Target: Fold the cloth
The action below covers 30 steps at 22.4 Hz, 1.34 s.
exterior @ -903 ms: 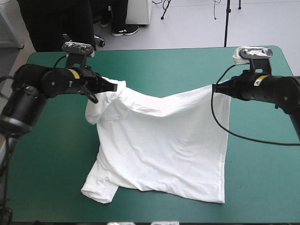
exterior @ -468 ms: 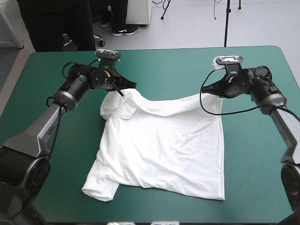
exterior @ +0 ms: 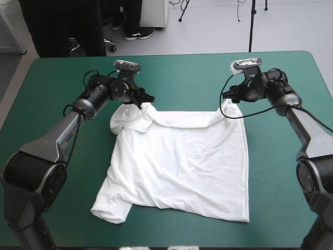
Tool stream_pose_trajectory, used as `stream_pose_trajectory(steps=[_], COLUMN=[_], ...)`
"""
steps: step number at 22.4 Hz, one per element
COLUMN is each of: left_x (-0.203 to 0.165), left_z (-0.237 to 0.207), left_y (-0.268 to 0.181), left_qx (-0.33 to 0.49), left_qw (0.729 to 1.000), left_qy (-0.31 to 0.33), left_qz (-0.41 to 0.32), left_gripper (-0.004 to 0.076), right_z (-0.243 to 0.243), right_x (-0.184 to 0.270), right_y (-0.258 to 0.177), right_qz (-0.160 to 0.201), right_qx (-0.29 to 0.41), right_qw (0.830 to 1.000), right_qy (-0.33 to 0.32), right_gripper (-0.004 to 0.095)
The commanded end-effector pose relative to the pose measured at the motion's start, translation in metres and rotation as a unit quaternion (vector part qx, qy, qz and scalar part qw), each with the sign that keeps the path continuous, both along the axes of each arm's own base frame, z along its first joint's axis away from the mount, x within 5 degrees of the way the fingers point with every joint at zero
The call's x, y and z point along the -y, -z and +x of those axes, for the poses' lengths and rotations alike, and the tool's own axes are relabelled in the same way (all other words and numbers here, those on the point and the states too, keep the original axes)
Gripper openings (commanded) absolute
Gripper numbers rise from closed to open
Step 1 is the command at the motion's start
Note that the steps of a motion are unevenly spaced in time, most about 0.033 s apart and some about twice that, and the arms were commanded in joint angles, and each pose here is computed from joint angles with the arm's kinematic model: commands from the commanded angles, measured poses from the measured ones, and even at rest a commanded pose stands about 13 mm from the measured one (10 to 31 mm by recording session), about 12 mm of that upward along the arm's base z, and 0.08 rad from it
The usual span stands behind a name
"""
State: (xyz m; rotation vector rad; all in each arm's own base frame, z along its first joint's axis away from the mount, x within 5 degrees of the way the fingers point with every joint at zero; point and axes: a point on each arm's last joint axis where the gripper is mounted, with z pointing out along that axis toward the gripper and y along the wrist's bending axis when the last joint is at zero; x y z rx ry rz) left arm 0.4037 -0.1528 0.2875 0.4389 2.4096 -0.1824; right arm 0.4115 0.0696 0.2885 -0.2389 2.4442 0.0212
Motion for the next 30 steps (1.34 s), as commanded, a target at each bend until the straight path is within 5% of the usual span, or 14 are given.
stream_pose_trajectory(steps=[1, 8, 16, 22, 30], left_x=[-0.005, -0.021, -0.053, -0.063, -0.053], left_z=[-0.008, -0.044, -0.140, -0.180, -0.150], left_y=[-0.058, -0.108, -0.139, -0.076, 0.010], left_qx=[0.052, -0.050, -0.063, -0.163, -0.188], left_qw=[0.999, 0.997, 0.998, 0.986, 0.981], left_qy=[0.006, 0.002, -0.025, -0.023, -0.028], left_qz=[0.002, 0.056, 0.007, 0.022, 0.036], left_gripper=[0.0472, 0.0477, 0.0477, 0.0477, 0.0477], right_z=[-0.004, -0.044, -0.142, -0.191, -0.205], right_x=[0.014, 0.038, 0.047, 0.049, 0.049], right_y=[-0.059, -0.128, -0.195, -0.190, -0.178], right_qz=[-0.004, 0.008, 0.007, 0.024, 0.028], right_qx=[0.064, 0.081, 0.140, 0.147, 0.146], right_qw=[0.998, 0.996, 0.990, 0.989, 0.989], right_qy=[0.011, 0.037, 0.028, 0.021, 0.018], right_gripper=[0.0654, 0.0654, 0.0654, 0.0653, 0.0648])
